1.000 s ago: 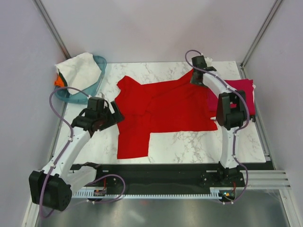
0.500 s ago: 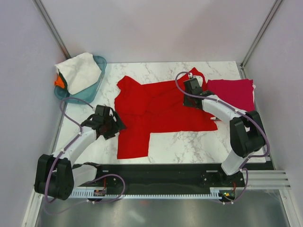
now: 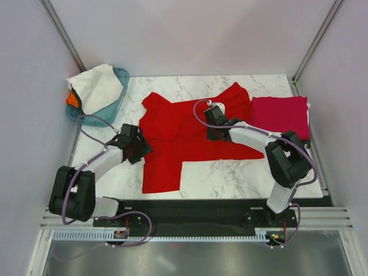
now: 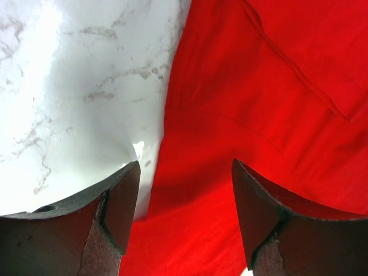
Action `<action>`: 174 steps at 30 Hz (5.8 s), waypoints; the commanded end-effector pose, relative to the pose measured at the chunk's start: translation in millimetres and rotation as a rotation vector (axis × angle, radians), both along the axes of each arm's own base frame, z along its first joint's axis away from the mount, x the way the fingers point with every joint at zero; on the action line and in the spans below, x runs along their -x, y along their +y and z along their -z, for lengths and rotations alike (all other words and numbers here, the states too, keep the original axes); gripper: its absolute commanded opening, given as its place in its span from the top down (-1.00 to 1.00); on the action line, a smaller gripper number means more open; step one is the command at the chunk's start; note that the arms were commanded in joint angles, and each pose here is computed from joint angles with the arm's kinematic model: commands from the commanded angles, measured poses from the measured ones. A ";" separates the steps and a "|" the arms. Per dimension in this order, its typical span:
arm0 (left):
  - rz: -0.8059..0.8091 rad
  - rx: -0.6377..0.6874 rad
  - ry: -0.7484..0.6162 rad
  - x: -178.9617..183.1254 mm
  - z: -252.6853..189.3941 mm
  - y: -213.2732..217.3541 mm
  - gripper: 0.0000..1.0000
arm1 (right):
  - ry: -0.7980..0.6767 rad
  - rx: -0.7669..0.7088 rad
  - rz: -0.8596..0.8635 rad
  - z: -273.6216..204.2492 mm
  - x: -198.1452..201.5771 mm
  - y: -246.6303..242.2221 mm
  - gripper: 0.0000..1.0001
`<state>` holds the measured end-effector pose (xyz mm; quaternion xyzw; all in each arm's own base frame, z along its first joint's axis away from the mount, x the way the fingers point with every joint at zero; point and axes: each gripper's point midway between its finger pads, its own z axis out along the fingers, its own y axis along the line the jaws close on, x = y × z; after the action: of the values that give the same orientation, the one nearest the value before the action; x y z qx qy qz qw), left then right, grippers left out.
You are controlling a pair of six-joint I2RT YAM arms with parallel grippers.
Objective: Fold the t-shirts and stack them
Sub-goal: Flatten the tshirt out
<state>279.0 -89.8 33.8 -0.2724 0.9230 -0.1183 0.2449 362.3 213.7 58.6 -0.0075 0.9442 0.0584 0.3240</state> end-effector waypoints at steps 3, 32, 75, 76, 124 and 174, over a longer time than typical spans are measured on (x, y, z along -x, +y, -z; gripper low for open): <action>-0.087 -0.038 -0.116 -41.1 -17.3 7.2 -0.44 | -0.051 -0.061 -0.066 -22.1 -21.8 47.5 1.00; -0.063 0.077 -0.194 -2.7 -34.4 -0.5 -0.61 | 0.036 -0.141 -0.105 68.9 -96.8 183.2 1.00; -0.116 0.037 0.084 77.5 19.2 13.5 -0.29 | -0.235 -0.210 0.082 -68.8 -29.8 -3.3 0.00; -0.113 0.035 0.086 78.6 20.3 13.5 -0.29 | -0.230 -0.193 0.097 -63.1 -17.2 -15.5 0.01; -0.063 -0.016 -0.194 42.6 -72.4 21.5 0.96 | 0.053 0.007 0.549 47.0 97.9 -132.0 0.23; -0.150 -0.035 -0.626 -29.3 -300.6 57.1 0.95 | -0.350 -0.296 0.371 -193.9 -3.1 -117.2 1.00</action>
<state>302.9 -43.8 272.5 -0.3086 0.8132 -0.1573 0.4677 353.9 93.9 192.6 0.2245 0.8651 0.1017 0.4369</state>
